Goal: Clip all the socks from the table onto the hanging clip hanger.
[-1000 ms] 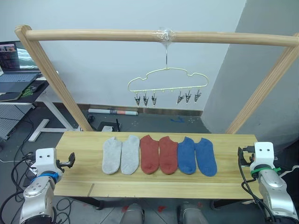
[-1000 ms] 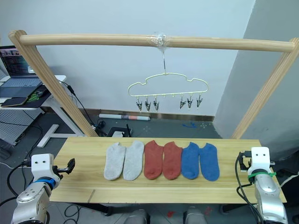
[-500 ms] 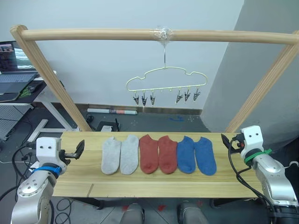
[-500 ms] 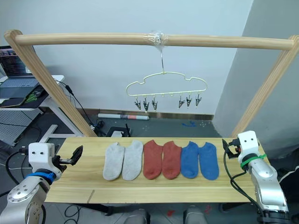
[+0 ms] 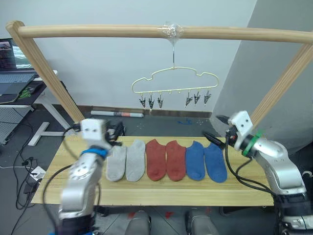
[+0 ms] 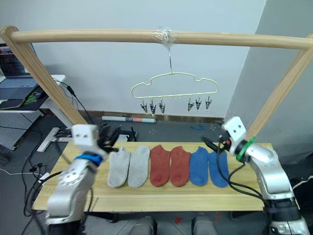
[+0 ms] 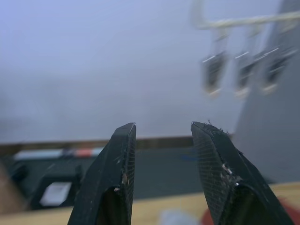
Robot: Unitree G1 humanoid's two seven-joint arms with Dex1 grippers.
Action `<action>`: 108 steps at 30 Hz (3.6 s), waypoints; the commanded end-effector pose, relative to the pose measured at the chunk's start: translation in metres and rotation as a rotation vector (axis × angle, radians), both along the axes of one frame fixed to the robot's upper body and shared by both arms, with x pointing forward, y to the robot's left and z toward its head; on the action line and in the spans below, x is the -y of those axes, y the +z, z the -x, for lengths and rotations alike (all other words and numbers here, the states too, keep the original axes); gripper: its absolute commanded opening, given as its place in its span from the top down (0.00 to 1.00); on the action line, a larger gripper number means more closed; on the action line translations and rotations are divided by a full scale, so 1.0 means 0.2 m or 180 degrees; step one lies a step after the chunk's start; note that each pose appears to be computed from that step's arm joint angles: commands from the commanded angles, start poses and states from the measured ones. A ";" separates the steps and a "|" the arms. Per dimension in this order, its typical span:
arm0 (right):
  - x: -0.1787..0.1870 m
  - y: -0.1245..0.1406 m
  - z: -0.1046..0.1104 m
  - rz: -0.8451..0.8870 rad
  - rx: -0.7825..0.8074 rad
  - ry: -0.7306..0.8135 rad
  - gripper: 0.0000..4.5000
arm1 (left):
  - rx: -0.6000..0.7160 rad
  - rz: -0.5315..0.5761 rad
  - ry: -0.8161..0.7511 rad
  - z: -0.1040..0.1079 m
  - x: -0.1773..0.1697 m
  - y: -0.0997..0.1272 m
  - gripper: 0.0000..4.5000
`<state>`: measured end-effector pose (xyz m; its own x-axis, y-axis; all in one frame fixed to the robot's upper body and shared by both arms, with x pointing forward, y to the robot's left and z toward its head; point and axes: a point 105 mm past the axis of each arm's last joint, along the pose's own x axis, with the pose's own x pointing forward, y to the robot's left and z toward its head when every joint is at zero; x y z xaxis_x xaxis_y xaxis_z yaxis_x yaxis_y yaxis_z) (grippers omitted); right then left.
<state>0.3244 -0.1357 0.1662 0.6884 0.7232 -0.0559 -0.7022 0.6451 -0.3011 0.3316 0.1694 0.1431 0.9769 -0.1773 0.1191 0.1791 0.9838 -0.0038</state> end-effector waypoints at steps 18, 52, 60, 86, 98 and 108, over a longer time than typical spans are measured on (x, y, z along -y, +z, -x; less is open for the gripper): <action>-0.22 0.16 0.06 -0.0103 0.0104 0.0615 0.00 | 0.0366 0.0065 0.0427 -0.30 0.22 0.08 0.57; -0.19 0.24 0.04 -0.0177 0.0116 0.0407 0.00 | 0.0684 -0.0178 0.0740 -0.44 0.21 0.20 0.57; -0.18 0.24 0.03 -0.0211 0.0120 0.0362 0.00 | 0.0684 -0.0197 0.0668 -0.44 0.20 0.20 0.57; -0.16 0.25 0.01 -0.0233 0.0105 0.0306 0.00 | 0.0744 -0.0211 0.0617 -0.43 0.21 0.23 0.57; -0.16 0.25 0.00 -0.0250 0.0101 0.0286 0.00 | 0.0771 -0.0226 0.0594 -0.42 0.20 0.24 0.89; -0.16 0.24 -0.01 -0.0226 0.0105 0.0257 0.00 | 0.0754 -0.0242 0.0599 -0.41 0.20 0.24 0.97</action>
<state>0.3267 -0.1038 0.1992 0.6309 0.7754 -0.0273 -0.7552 0.6056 -0.2509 0.4168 0.1300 0.1774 0.9551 -0.0057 0.2963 -0.0203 0.9962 0.0847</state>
